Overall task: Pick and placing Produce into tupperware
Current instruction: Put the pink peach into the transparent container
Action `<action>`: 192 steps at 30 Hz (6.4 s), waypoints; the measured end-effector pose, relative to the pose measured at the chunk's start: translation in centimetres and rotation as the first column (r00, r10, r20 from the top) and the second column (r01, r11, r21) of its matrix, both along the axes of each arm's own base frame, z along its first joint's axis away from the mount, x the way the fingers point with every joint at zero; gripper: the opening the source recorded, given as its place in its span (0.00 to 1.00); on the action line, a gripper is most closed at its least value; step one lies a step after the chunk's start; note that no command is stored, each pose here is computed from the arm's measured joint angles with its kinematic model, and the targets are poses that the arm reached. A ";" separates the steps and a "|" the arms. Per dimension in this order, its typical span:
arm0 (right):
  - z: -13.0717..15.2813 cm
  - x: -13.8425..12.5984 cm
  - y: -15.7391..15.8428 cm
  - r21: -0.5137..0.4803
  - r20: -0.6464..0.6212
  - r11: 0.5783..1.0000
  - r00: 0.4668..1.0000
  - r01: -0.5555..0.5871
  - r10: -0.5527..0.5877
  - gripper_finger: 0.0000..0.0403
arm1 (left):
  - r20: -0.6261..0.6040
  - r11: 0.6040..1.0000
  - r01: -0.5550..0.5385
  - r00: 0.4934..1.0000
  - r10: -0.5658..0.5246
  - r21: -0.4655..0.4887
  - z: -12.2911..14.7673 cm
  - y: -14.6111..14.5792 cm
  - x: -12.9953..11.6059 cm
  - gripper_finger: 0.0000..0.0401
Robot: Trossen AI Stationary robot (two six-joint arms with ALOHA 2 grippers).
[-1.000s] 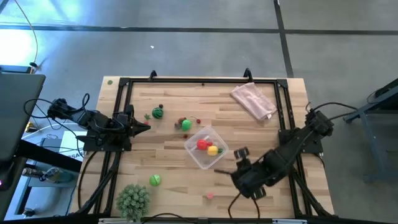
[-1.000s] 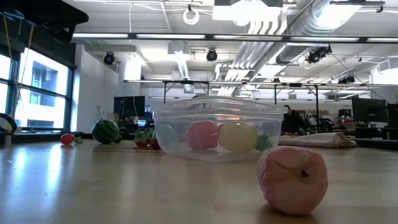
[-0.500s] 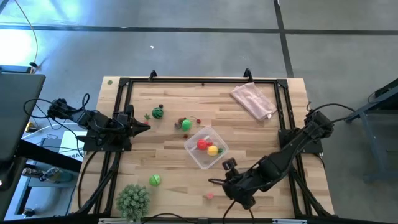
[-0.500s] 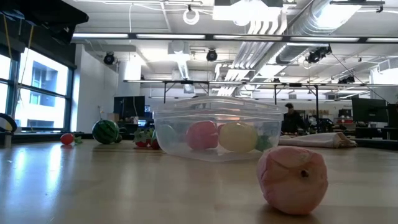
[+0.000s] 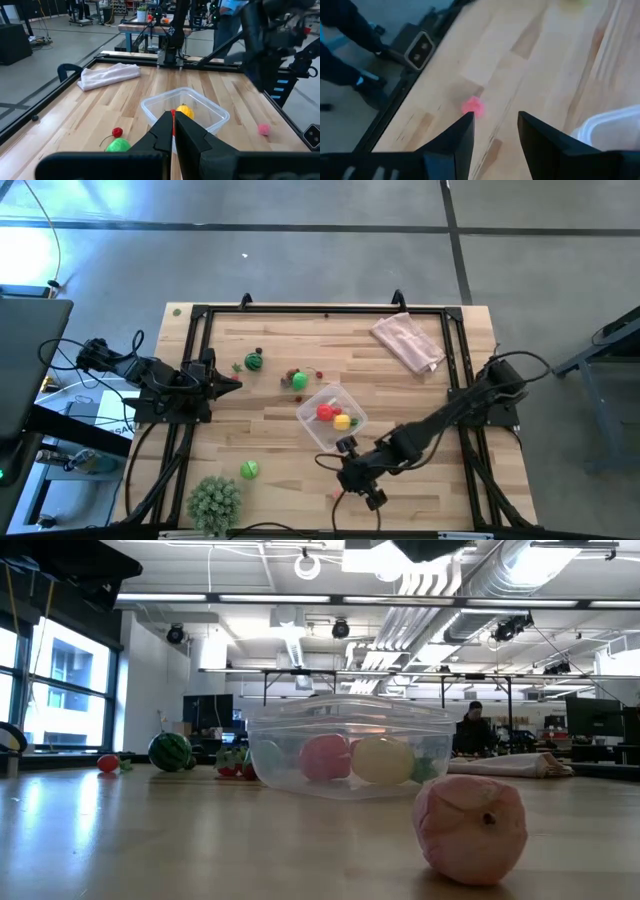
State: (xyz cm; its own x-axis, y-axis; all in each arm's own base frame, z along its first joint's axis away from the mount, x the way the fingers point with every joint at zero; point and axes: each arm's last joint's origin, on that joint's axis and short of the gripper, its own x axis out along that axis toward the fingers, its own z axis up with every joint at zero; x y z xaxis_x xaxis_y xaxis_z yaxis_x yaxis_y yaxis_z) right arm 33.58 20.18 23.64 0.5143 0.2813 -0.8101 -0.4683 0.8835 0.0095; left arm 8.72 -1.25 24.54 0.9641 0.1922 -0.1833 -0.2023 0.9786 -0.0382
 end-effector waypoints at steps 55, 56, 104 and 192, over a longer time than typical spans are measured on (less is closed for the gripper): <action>-9.0 2.3 3.6 0.039 -0.099 0.998 0.994 0.057 -0.053 0.47 | 0.000 1.000 0.000 1.000 0.000 0.000 0.0 0.0 0.0 0.02; -9.0 2.3 3.5 0.038 -0.100 0.998 0.994 0.058 -0.054 0.47 | 0.000 1.000 0.000 1.000 0.000 0.000 0.0 0.0 0.0 0.02; -9.9 3.1 2.6 0.093 -0.146 0.996 0.989 -0.008 0.021 0.38 | 0.000 1.000 0.000 1.000 0.000 0.000 0.0 0.0 0.0 0.02; -3.5 8.3 -12.5 -0.082 -0.335 0.966 0.907 0.244 -0.257 0.34 | 0.000 1.000 0.000 1.000 0.000 0.000 0.0 0.0 0.0 0.02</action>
State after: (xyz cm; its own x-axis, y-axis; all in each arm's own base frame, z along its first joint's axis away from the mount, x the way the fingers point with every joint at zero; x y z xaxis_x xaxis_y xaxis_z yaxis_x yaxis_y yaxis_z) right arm 41.90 7.66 20.11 0.2556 0.1456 -0.9558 -0.2060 0.9741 0.0933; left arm 8.72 -1.24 24.54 0.9641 0.1923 -0.1831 -0.2025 0.9785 -0.0383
